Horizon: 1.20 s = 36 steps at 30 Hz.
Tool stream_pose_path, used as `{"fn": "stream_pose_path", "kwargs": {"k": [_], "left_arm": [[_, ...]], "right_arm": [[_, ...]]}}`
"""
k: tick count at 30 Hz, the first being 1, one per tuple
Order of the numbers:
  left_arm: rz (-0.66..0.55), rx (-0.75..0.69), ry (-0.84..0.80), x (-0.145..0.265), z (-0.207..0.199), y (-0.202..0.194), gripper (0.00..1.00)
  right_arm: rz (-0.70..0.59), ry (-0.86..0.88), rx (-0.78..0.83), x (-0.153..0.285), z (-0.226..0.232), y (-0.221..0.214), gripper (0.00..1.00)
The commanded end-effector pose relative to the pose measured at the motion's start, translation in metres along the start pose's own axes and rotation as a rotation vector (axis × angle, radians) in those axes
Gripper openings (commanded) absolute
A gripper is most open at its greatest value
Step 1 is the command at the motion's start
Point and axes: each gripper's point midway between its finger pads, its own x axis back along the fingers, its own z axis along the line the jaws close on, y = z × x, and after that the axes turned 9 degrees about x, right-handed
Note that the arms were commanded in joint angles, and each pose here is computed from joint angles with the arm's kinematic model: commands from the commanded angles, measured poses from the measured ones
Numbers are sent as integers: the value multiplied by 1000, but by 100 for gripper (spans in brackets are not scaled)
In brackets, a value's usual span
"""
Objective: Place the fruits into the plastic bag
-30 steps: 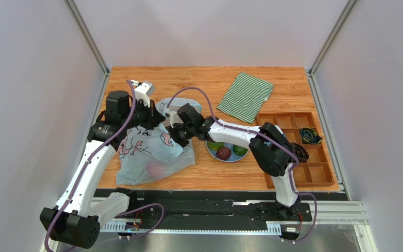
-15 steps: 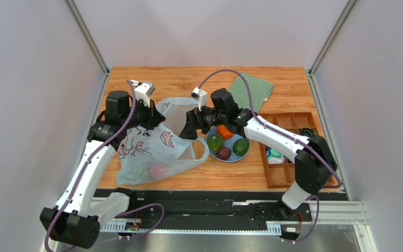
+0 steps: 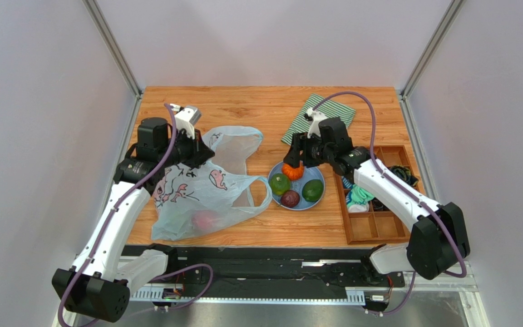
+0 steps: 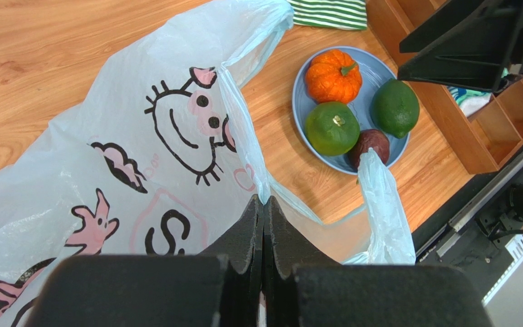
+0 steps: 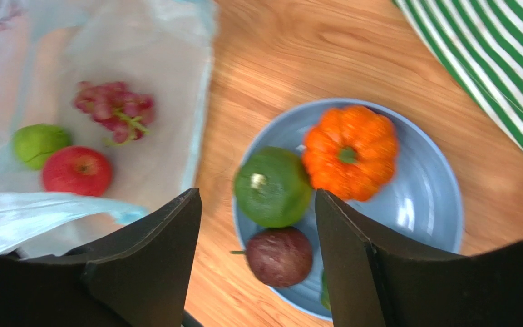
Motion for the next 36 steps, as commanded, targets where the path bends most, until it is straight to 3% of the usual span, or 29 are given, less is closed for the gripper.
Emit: {"fn": "stream_pose_path", "kwargs": {"k": [1, 10, 30, 36], "left_arm": [[-35, -19, 0, 2, -2, 13, 0], [-26, -17, 7, 1, 0, 12, 0], [-25, -18, 12, 1, 1, 12, 0], [-25, -18, 12, 1, 1, 12, 0]], "right_arm": [[34, -189, -24, 3, -34, -14, 65], [108, -246, -60, -22, -55, -35, 62], [136, -249, -26, -59, -68, -26, 48], [152, -257, -25, -61, -69, -28, 34]]}}
